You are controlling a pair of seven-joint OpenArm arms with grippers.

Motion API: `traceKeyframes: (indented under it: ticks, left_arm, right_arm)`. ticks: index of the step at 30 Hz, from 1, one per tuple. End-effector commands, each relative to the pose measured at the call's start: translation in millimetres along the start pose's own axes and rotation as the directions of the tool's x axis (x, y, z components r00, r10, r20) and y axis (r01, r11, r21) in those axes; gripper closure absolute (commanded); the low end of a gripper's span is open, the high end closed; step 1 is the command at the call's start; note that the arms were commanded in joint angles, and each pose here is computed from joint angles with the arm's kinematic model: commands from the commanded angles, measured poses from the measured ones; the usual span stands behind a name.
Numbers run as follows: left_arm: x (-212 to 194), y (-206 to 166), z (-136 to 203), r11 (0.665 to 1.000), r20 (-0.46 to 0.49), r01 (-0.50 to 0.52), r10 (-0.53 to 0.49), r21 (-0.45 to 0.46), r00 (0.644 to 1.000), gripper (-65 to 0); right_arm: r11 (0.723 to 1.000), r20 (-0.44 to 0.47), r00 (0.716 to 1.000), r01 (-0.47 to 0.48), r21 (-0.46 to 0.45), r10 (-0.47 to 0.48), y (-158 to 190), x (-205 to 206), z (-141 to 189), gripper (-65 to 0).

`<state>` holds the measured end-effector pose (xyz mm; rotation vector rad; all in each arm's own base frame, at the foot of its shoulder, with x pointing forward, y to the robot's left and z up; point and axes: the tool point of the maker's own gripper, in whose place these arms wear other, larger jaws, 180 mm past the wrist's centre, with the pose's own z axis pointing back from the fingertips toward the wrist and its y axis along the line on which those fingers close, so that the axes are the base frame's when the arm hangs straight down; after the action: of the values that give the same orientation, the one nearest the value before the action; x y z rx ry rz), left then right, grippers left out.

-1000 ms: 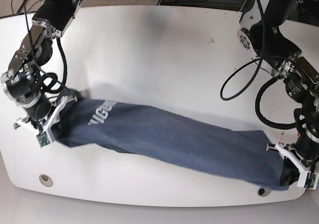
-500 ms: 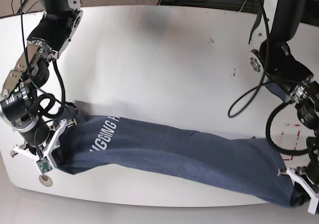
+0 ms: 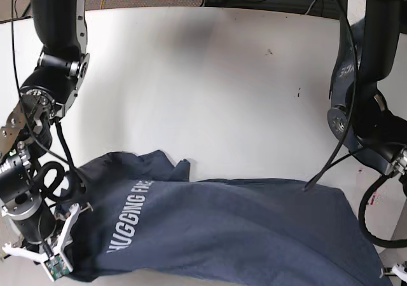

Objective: Layout the t-shirt on the table in an organized manner, then fold the t-shirt properly
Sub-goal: 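Swing the held shirt up and over with both grippers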

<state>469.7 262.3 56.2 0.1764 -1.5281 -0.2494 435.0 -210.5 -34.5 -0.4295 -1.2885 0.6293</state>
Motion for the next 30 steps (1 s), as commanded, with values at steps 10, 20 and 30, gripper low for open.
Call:
traceKeyframes:
  ticks: [10,20,30]
  left_arm:
    - [118,32,21,0.999,0.246,-0.032,0.026,0.019,0.969,-1.5]
    - [174,42,34,0.999,0.308,0.026,-0.033,0.026,0.951,-1.5]
    - [143,28,22,0.998,0.257,0.056,-0.059,0.020,0.965,-2.1]
  right_arm:
    - [0.982,0.124,0.992,-0.006,-0.187,0.030,-100,78,20,0.0]
    - [0.962,0.183,0.979,-0.040,-0.271,0.092,-150,137,45,0.0]
    - [0.966,0.161,0.983,-0.051,-0.253,0.094,-143,131,38,0.0]
